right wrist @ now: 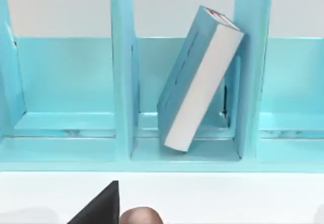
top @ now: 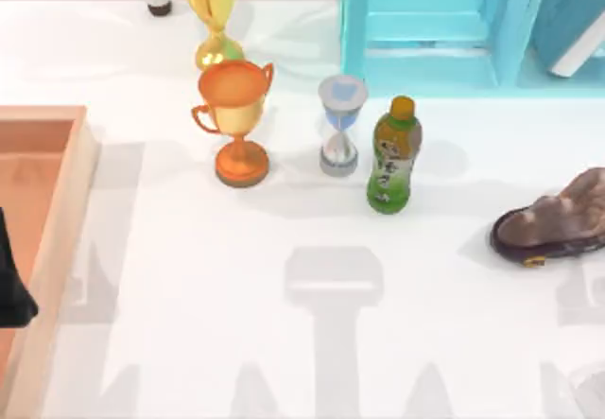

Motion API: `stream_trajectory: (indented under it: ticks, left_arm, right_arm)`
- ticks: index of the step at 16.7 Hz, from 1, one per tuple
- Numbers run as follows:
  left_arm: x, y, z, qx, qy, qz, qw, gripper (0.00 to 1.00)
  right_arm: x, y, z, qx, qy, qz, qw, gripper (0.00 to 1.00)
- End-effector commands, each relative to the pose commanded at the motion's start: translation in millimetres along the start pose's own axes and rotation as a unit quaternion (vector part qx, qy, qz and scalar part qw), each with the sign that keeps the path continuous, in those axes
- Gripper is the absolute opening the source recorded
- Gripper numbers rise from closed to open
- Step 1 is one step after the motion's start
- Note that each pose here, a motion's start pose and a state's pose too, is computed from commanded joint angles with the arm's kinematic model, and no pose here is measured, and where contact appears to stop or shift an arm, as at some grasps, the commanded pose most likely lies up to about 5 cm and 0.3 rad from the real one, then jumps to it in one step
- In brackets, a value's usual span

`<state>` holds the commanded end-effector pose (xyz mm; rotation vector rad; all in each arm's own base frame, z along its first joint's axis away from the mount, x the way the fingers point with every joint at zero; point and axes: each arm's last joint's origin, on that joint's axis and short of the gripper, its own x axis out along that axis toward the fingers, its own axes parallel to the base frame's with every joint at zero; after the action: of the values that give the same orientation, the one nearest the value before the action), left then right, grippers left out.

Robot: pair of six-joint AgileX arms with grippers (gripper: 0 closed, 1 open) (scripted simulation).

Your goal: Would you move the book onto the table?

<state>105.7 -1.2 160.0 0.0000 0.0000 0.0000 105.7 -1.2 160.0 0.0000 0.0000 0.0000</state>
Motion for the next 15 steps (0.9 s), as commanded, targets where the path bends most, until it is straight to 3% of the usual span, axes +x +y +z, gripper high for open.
stream_trajectory:
  ticks: [4,9,15]
  left_arm:
    - [0.0,0.0,0.0,0.000,0.000,0.000,1.000,1.00]
    - [0.0,0.0,0.0,0.000,0.000,0.000,1.000,1.00]
    - [0.0,0.0,0.0,0.000,0.000,0.000,1.000,1.00]
  right_arm:
    - [1.0,-0.3,5.7,0.004,-0.007,-0.002,1.000,1.00]
    - [17.6,-1.6,41.7,0.032,-0.035,-0.003,0.999,1.00]
    - [97.3,-4.3,71.4,0.084,-0.025,0.006,0.996,1.00]
